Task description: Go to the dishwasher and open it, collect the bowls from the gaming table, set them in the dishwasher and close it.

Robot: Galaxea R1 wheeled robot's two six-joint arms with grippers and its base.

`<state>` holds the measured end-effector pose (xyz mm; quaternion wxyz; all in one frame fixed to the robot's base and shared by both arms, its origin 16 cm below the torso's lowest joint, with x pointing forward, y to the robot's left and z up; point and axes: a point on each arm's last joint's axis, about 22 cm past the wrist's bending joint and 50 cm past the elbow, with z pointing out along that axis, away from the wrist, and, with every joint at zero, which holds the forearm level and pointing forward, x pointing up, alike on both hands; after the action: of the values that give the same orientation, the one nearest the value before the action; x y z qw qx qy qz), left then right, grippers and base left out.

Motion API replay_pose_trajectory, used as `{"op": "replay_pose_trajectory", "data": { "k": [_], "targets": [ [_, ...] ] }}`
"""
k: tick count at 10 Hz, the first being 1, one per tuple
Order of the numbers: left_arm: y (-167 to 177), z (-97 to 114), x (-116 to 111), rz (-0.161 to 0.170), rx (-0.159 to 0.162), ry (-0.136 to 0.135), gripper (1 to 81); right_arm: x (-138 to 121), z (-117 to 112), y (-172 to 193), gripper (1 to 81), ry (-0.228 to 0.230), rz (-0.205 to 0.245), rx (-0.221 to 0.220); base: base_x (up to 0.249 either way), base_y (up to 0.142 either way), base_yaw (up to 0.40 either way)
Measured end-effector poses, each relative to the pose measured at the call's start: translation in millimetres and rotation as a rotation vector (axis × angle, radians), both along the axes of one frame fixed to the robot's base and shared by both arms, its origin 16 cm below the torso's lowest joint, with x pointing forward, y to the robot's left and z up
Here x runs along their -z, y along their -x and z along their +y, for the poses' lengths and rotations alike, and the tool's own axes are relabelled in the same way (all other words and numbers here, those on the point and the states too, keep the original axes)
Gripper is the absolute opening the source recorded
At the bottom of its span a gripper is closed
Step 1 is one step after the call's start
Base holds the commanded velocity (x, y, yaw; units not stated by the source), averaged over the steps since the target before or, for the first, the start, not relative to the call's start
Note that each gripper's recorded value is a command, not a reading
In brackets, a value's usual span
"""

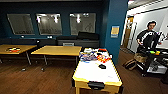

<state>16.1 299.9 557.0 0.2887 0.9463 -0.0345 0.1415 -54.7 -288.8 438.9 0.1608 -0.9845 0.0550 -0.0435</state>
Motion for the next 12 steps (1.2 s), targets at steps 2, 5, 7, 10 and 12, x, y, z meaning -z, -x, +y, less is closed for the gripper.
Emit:
{"op": "replay_pose_trajectory", "data": {
  "k": [2,5,7,10,12],
  "targets": [
    [-0.3,0.9,0.5,-0.001,0.000,-0.002,1.0,0.0,0.0,0.0,1.0,0.000,-0.001,0.000,-0.166,0.000,0.000],
    [-0.1,-3.7,1.1,-0.001,0.000,0.004,1.0,0.0,0.3,0.0,1.0,0.000,0.000,0.000,-0.165,0.000,0.000],
    [0.2,-4.1,1.3,0.001,0.001,0.004,1.0,0.0,0.0,-0.1,1.0,0.000,0.000,-0.001,-0.166,0.000,0.000],
    [0.3,-4.4,1.3,0.001,0.001,0.004,1.0,0.0,1.1,-0.2,1.0,-0.001,0.000,-0.001,-0.166,0.000,0.000],
    [0.1,-4.8,1.4,0.001,0.001,0.005,1.0,0.1,2.7,-0.2,1.0,-0.003,-0.001,-0.003,-0.166,0.000,0.000]
  ]
}}
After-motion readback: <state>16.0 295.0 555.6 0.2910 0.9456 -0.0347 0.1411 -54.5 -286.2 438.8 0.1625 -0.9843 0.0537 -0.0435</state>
